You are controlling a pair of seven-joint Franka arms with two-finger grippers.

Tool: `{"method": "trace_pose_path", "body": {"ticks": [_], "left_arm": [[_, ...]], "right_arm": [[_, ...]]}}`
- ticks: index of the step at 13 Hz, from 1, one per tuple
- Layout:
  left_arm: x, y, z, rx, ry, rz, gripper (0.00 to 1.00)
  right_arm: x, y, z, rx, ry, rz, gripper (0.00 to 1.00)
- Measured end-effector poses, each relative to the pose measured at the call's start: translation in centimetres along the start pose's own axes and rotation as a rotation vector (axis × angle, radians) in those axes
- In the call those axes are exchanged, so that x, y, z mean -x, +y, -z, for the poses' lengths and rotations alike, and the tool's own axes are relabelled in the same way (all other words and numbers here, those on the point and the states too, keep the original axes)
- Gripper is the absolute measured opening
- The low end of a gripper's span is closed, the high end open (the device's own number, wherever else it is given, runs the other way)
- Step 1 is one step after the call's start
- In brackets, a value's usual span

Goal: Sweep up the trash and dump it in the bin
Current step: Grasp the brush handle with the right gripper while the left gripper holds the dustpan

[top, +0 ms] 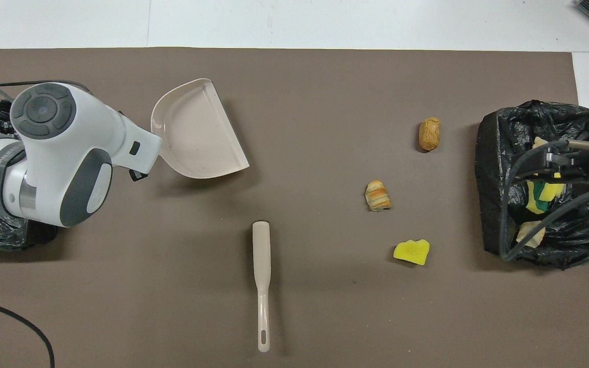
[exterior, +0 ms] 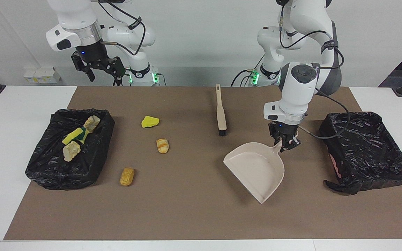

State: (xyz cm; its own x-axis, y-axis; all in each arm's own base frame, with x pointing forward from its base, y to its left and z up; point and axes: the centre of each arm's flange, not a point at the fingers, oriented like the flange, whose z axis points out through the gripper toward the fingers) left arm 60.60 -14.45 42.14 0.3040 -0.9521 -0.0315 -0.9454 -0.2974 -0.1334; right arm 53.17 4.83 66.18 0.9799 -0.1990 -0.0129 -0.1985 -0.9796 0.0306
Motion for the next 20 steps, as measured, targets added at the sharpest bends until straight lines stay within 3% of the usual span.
{"method": "trace_pose_path", "body": {"ticks": [5, 10, 15, 20], "left_arm": [[2.8, 0.4, -1.4, 0.028, -0.02, -0.107, 0.33], [5.9, 0.3, -2.7, 0.045, -0.029, -0.161, 0.33], [6.6, 1.3, -4.2, 0.052, -0.029, -0.164, 0.33], [6.6, 1.5, -4.0, 0.05, -0.028, -0.166, 0.33]], "right_arm": [[0.7, -2.4, -0.3, 0.001, -0.008, 0.046, 1.0], [5.4, -14.1, -4.2, 0.017, -0.03, 0.086, 1.0], [14.7, -26.2, -12.7, 0.028, -0.073, 0.1, 1.0], [24.3, -32.7, -20.2, 0.006, -0.081, 0.145, 1.0]]}}
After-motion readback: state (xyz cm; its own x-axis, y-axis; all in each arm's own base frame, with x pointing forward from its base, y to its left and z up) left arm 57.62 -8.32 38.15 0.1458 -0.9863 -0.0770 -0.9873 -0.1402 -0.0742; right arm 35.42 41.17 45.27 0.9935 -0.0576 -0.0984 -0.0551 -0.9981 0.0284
